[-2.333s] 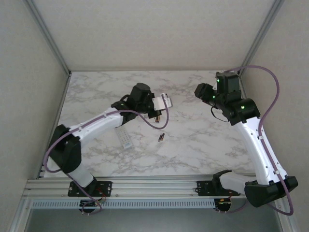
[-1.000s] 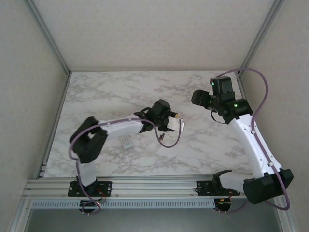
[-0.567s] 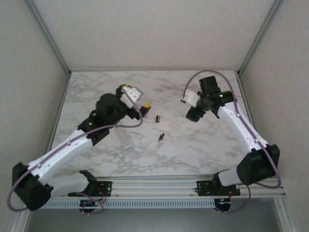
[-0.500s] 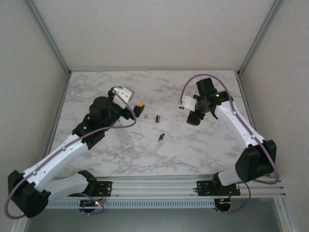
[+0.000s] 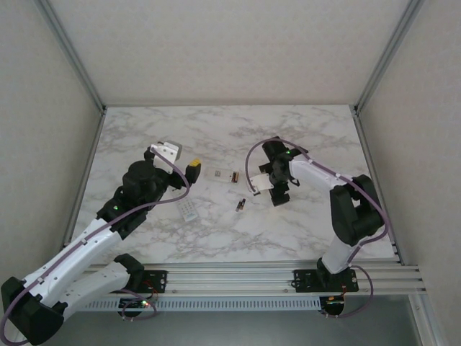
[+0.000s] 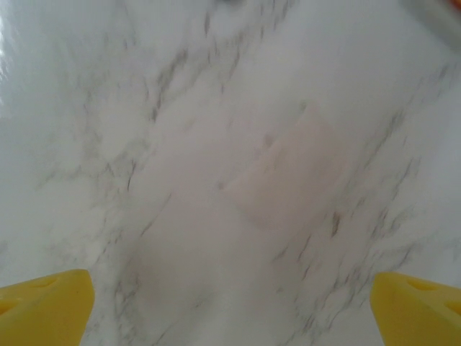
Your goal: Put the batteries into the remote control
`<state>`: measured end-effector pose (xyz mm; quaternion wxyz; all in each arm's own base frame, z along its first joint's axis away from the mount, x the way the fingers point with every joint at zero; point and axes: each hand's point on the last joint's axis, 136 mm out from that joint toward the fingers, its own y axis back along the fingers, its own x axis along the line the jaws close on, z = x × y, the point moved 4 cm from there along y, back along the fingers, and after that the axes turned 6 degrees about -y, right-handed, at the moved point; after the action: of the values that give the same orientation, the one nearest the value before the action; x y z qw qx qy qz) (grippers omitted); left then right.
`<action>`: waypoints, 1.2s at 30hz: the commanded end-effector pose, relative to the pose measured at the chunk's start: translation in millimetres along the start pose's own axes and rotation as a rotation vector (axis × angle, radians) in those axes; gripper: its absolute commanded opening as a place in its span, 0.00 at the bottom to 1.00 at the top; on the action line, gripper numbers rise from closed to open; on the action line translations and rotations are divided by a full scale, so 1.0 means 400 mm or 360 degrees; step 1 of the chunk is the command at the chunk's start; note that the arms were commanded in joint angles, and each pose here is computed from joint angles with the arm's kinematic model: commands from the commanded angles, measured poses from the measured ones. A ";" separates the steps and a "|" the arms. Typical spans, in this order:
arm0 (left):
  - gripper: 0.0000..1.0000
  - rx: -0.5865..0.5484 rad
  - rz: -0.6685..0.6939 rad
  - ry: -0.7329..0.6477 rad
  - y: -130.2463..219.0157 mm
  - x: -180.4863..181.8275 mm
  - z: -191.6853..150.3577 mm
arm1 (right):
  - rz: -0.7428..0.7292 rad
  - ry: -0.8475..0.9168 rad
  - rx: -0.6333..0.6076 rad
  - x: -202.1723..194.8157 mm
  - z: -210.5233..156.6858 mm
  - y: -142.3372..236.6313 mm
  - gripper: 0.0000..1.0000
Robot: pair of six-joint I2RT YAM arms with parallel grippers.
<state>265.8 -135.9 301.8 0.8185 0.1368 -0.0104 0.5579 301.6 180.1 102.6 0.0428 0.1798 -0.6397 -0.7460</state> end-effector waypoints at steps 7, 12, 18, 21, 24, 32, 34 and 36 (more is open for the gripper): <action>1.00 0.0030 0.0024 -0.0153 0.016 0.015 0.013 | 0.0153 0.0341 -0.0162 -0.058 0.078 -0.064 0.99; 1.00 0.0072 0.0079 -0.0184 0.015 0.027 0.003 | 0.0223 0.0316 -0.0204 -0.058 0.061 -0.070 0.98; 0.99 0.0087 0.0112 -0.0157 0.018 0.035 -0.013 | 0.0281 0.0237 -0.0197 -0.039 0.014 -0.069 0.93; 1.00 0.0101 0.0120 -0.0146 0.017 0.035 -0.025 | 0.0308 0.0183 -0.0182 -0.033 -0.006 -0.079 0.92; 1.00 0.0114 0.0137 -0.0116 0.019 0.038 -0.038 | 0.0320 0.0176 -0.0205 -0.041 -0.002 -0.087 0.92; 0.99 0.0139 0.0250 -0.0067 0.051 0.065 -0.053 | 0.0355 0.0167 -0.0220 -0.048 -0.022 -0.111 0.90; 1.00 0.0143 0.0290 -0.0042 0.063 0.074 -0.061 | 0.0355 0.0168 -0.0201 -0.046 -0.030 -0.119 0.89; 1.00 0.0146 0.0299 -0.0011 0.071 0.076 -0.072 | 0.0347 0.0190 -0.0200 -0.052 -0.030 -0.125 0.89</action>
<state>250.7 -104.7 293.3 0.7759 0.1738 -0.0193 0.6062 335.0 186.4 62.4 0.1564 0.1524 -0.6054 -0.7653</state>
